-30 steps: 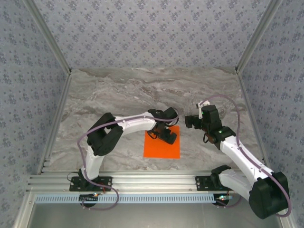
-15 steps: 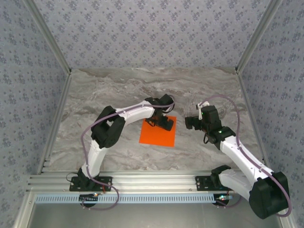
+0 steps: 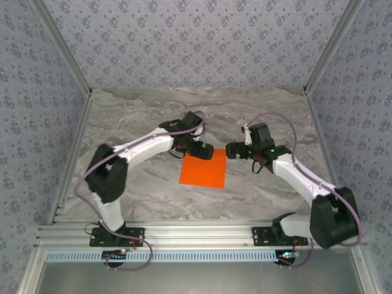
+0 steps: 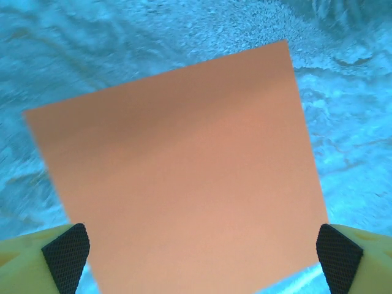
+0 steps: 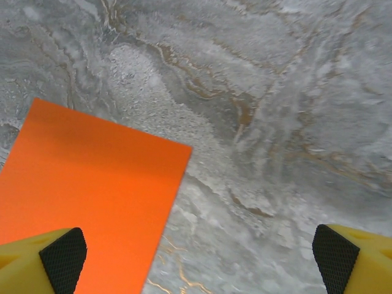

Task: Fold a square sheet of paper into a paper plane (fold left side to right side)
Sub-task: Move the square sheet of paper to the center of the table, then pick up the square sheet of paper from the center of the table.

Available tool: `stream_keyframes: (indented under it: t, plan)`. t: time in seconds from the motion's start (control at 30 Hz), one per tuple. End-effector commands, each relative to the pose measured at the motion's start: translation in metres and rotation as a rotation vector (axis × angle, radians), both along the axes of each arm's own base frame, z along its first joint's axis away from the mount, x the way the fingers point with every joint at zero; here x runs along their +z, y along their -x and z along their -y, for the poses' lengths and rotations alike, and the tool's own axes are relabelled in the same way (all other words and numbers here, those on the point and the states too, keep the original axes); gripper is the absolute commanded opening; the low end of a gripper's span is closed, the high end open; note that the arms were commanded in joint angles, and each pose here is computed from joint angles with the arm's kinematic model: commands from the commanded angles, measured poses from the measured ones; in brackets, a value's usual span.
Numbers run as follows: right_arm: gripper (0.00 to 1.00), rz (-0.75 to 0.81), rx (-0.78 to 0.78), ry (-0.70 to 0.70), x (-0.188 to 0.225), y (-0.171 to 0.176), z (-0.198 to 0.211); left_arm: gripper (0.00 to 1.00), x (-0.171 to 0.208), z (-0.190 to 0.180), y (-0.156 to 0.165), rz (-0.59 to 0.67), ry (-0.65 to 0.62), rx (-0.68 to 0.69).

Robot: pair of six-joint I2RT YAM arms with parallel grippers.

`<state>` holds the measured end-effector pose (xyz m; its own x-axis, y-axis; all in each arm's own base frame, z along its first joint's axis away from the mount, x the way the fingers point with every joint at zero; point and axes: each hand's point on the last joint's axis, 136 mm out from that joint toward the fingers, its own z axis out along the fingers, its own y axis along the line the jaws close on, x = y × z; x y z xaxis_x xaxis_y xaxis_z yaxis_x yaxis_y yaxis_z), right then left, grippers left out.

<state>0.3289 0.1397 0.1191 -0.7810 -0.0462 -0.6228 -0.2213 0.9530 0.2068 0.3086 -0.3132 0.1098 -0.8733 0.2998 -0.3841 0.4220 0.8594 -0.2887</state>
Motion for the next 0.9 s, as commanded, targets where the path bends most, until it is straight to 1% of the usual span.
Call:
stream_keyframes:
  t: [0.0, 0.17, 0.27, 0.43, 0.47, 0.5, 0.7, 0.87]
  plan:
    - [1.00, -0.098, -0.016, -0.039, -0.009, -0.005, -0.017, 0.98, 0.001, -0.001, 0.025, -0.099, 0.144, 0.029]
    - [1.00, -0.184, -0.063, 0.027, -0.033, -0.019, -0.028, 0.95, -0.013, -0.003, 0.056, -0.201, 0.273, 0.062]
    - [1.00, -0.253, -0.074, 0.090, -0.048, -0.025, -0.035, 0.94, -0.023, -0.002, 0.062, -0.230, 0.307, 0.084]
    - [1.00, -0.316, -0.071, 0.169, -0.074, -0.027, -0.046, 0.94, -0.039, -0.007, 0.063, -0.248, 0.274, 0.103]
    - [1.00, -0.304, -0.074, 0.172, -0.071, -0.034, -0.052, 0.94, -0.044, -0.008, 0.064, -0.259, 0.262, 0.106]
    - [1.00, -0.319, -0.080, 0.188, -0.076, -0.033, -0.053, 0.94, -0.048, -0.008, 0.065, -0.268, 0.258, 0.106]
    - [1.00, -0.370, -0.054, 0.223, -0.096, -0.020, -0.068, 0.94, -0.065, -0.014, 0.069, -0.297, 0.221, 0.127]
    - [1.00, -0.411, -0.019, 0.201, -0.103, -0.004, -0.081, 0.94, -0.079, -0.018, 0.073, -0.323, 0.192, 0.137]
